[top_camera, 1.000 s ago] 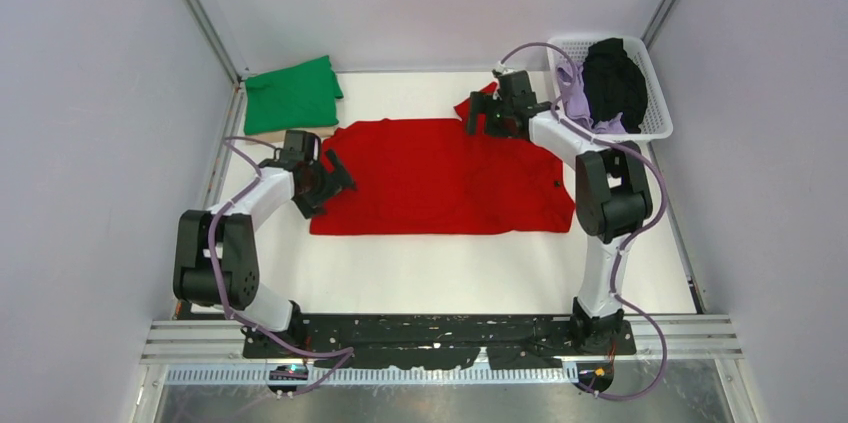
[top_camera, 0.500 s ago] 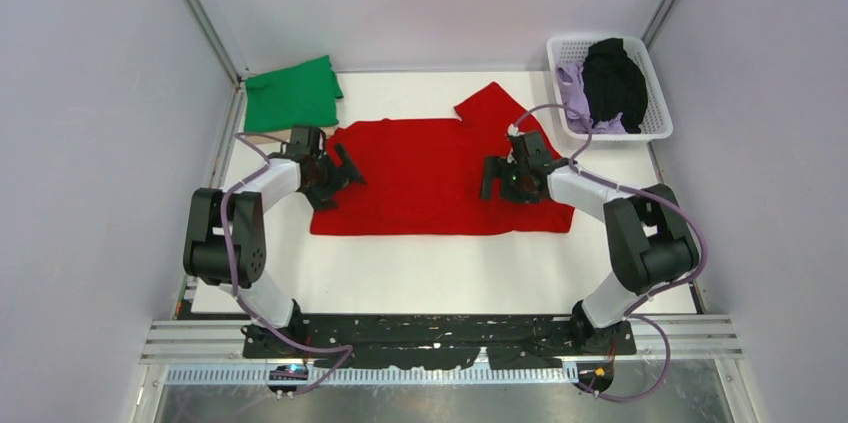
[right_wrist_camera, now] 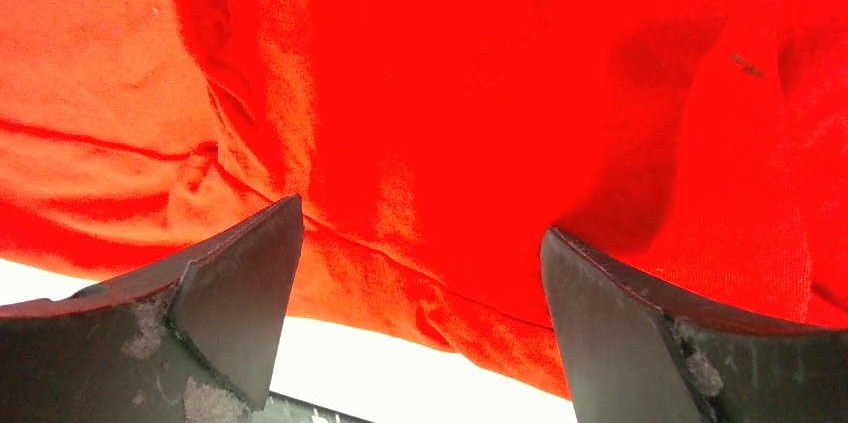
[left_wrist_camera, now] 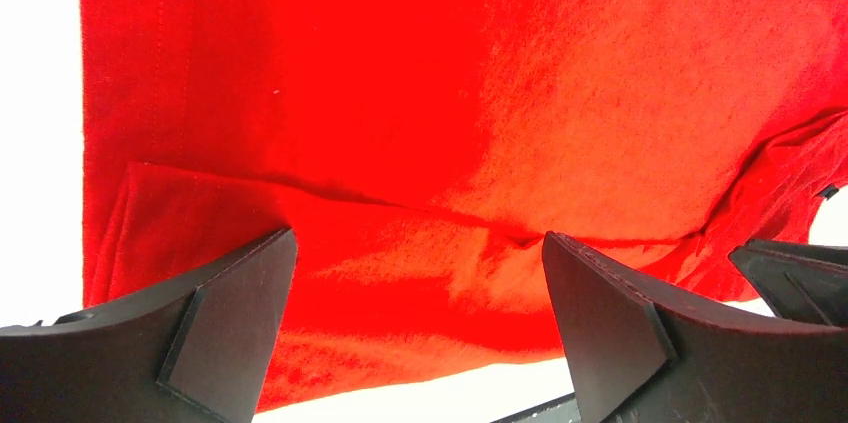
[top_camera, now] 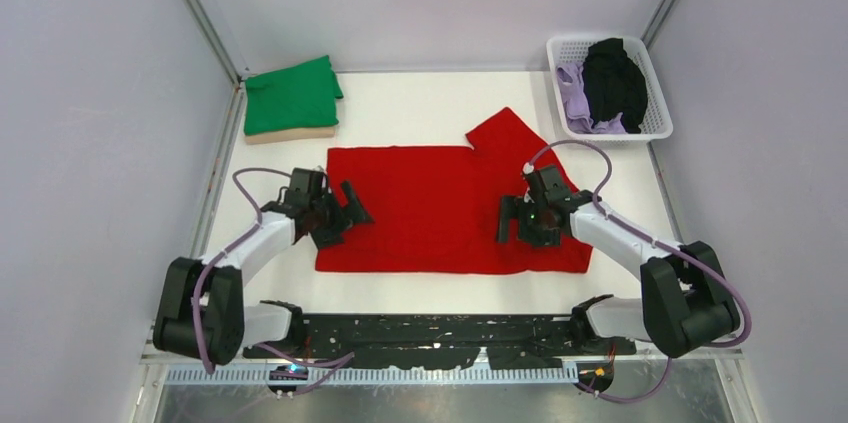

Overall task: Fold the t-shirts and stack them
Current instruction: Fold the flattened tshirt in 1/3 of the way, then grab the side of the flattened tshirt furthest away from the robot with both arms

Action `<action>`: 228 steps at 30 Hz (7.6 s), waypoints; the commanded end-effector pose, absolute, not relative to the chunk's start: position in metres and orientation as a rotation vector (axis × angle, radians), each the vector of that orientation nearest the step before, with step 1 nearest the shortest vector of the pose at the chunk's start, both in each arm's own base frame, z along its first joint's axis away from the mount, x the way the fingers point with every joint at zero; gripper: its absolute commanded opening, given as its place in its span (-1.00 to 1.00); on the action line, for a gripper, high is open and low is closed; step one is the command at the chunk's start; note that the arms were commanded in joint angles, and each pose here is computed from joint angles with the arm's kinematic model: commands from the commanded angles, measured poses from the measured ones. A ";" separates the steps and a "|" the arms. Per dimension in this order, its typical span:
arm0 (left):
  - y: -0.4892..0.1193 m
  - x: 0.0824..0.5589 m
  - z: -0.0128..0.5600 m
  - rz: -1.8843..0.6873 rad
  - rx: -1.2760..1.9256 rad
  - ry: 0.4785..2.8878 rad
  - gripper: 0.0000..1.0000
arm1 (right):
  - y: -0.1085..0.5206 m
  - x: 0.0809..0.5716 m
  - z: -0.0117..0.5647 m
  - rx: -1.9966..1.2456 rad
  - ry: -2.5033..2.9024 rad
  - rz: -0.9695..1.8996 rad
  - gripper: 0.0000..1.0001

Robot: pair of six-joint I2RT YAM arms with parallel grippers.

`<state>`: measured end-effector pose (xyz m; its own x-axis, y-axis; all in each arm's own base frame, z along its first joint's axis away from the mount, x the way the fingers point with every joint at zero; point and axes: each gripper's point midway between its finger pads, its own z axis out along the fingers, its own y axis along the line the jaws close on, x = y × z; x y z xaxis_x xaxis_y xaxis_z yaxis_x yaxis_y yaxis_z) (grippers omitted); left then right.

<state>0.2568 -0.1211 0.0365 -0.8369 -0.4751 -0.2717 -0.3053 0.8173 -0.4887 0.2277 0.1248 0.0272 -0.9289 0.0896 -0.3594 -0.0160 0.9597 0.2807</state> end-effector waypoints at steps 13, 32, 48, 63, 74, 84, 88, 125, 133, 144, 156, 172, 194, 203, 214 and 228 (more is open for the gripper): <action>-0.104 0.126 -0.006 -0.490 -0.712 2.848 0.99 | 0.108 0.112 0.007 -0.005 3.124 0.187 0.91; -0.114 0.161 0.049 -0.611 -0.626 2.642 0.99 | 0.124 0.171 0.061 -0.017 2.817 0.267 0.91; -0.046 0.358 0.107 -0.303 -0.695 2.414 0.99 | 0.131 0.255 0.129 0.012 2.452 0.361 0.91; -0.032 0.398 0.048 -0.150 -0.703 2.664 0.52 | 0.121 0.268 0.115 0.055 2.491 0.387 0.91; -0.039 0.390 0.047 -0.193 -0.746 2.689 0.52 | 0.123 0.266 0.081 0.080 2.549 0.418 0.91; -0.055 0.402 0.050 -0.273 -0.817 2.647 0.49 | 0.095 0.248 0.018 0.340 2.664 0.395 0.91; -0.058 0.403 0.049 -0.226 -0.836 2.638 0.49 | 0.081 0.245 0.008 0.435 2.698 0.375 0.91; -0.099 0.412 0.027 -0.266 -0.826 2.725 -0.14 | 0.011 0.231 0.007 0.754 2.704 0.208 0.93; -0.099 0.398 0.029 -0.198 -0.742 2.771 -0.14 | 0.012 0.234 0.010 0.751 2.694 0.223 0.94; -0.106 0.403 0.034 -0.239 -0.654 2.768 -1.00 | 0.012 0.238 0.016 0.735 2.666 0.235 0.94; -0.114 0.406 0.078 -0.316 -0.413 2.637 -1.00 | 0.026 0.272 0.060 0.544 2.518 0.296 0.90; -0.115 0.402 0.080 -0.326 -0.316 2.635 -1.00 | 0.059 0.460 0.123 0.235 2.397 0.045 0.96; -0.120 0.402 0.079 -0.363 -0.319 2.638 -1.00 | 0.058 0.526 0.035 0.163 2.652 -0.129 0.38; -0.119 0.401 0.081 -0.358 -0.318 2.632 -1.00 | 0.050 0.500 0.041 0.170 2.676 -0.169 0.26; -0.119 0.403 0.085 -0.360 -0.312 2.623 -1.00 | 0.057 0.504 0.060 0.105 2.599 -0.119 0.21; -0.121 0.406 0.088 -0.370 -0.309 2.616 -1.00 | 0.066 0.493 0.039 0.167 2.648 -0.110 0.04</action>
<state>0.3955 -0.1157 0.0655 -0.8854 -0.2816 -0.3698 -0.1858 0.9437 -0.2738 0.4959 0.0659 0.0285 -0.8903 0.0638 -0.4510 0.0996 0.9934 -0.0561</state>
